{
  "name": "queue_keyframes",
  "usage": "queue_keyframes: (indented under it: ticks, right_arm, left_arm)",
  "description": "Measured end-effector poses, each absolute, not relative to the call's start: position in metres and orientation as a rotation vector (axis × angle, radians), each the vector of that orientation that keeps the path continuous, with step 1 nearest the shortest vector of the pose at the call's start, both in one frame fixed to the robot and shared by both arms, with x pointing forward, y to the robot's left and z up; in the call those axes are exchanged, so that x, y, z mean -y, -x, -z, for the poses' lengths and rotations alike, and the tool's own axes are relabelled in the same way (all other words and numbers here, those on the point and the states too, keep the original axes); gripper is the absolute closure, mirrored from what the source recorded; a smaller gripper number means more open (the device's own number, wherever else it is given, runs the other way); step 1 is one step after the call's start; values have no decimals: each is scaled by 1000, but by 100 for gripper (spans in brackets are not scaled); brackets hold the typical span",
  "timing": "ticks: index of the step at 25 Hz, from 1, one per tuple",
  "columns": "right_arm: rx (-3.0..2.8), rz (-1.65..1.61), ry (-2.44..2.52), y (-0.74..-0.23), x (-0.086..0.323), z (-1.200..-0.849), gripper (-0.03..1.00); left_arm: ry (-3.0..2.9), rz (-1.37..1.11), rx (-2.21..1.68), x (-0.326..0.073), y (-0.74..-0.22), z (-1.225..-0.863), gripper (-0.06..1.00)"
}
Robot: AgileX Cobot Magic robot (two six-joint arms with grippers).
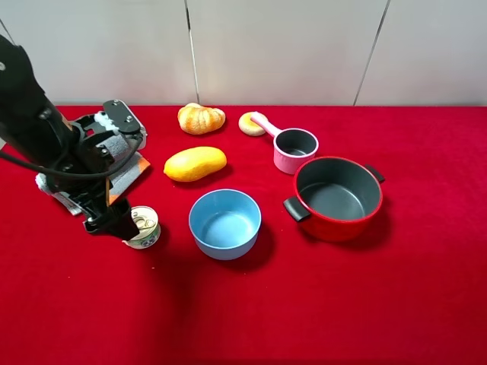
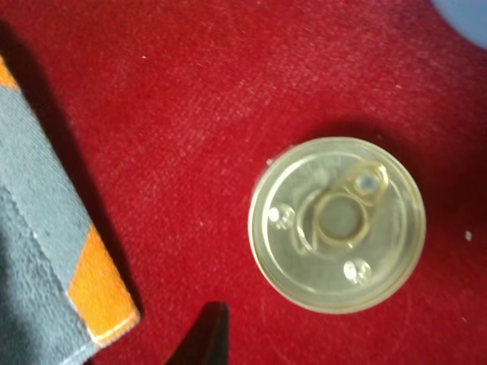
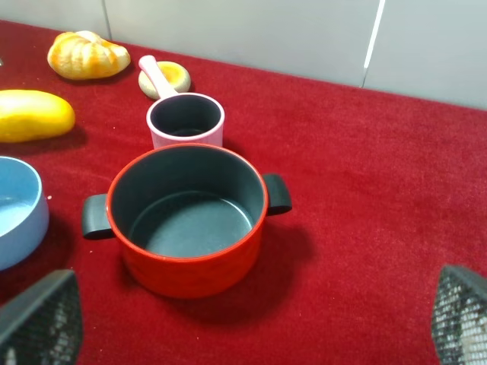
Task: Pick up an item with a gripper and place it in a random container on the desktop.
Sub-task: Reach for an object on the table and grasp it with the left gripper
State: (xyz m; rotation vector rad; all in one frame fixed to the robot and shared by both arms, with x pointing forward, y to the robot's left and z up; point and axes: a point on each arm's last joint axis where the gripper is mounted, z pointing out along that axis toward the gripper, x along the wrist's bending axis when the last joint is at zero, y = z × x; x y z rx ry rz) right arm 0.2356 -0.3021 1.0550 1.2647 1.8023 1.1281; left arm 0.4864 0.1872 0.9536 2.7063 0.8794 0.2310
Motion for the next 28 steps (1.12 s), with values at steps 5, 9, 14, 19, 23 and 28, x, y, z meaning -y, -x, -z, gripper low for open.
queue_keyframes:
  ticks: [5, 9, 14, 19, 23, 28]
  right_arm:
    - [-1802, -1128, -1265, -236, 302, -1055, 27]
    - [-1802, -1128, -1265, -236, 302, -1055, 27]
    - [-1802, -1128, -1265, -236, 302, -1055, 27]
    - [-1802, -1128, -1265, -236, 302, -1055, 27]
    - [-1802, -1128, -1265, -236, 302, -1055, 27]
    - [-1802, -1128, -1265, -236, 302, -1055, 27]
  left_arm:
    - [-2722, -222, -889, -186, -492, -939, -4]
    - [-2740, -227, -885, -185, -497, -928, -4]
    - [-2756, -207, -893, -184, -499, -919, -4]
    - [-2780, -186, -864, -178, -497, -910, -4]
    - [-2792, -176, -848, -173, -497, -904, -4]
    - [-2794, -179, -849, -171, -499, -896, -4]
